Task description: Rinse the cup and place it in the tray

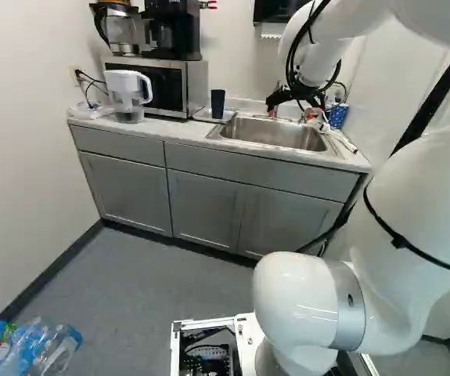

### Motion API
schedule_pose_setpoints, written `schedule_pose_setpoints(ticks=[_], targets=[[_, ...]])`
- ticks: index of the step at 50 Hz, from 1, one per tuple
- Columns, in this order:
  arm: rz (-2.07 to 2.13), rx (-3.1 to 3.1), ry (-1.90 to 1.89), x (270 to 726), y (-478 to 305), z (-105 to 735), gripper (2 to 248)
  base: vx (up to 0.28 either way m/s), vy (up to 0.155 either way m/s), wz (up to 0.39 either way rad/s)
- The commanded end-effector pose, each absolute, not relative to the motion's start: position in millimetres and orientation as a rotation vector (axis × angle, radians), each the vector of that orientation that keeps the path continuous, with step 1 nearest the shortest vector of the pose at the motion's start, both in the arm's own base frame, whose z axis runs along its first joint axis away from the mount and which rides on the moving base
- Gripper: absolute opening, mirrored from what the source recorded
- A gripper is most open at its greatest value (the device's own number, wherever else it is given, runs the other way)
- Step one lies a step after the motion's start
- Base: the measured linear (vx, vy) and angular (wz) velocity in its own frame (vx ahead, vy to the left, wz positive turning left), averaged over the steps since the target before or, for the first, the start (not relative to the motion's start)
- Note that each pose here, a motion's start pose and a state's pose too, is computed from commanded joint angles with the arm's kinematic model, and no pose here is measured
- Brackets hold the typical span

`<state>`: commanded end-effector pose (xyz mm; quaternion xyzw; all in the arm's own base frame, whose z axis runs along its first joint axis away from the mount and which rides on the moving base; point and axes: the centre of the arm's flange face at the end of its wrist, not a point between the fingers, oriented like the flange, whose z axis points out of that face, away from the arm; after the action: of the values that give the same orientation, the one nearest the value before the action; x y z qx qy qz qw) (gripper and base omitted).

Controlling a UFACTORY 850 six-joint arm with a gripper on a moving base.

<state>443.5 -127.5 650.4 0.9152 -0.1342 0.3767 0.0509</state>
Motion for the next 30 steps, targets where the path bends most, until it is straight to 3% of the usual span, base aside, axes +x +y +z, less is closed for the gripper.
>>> schedule_pose_setpoints(ticks=[30], targets=[[1.146,2.785,-0.408,443.5,-127.5,650.4,247,-0.074,0.021,0.002]])
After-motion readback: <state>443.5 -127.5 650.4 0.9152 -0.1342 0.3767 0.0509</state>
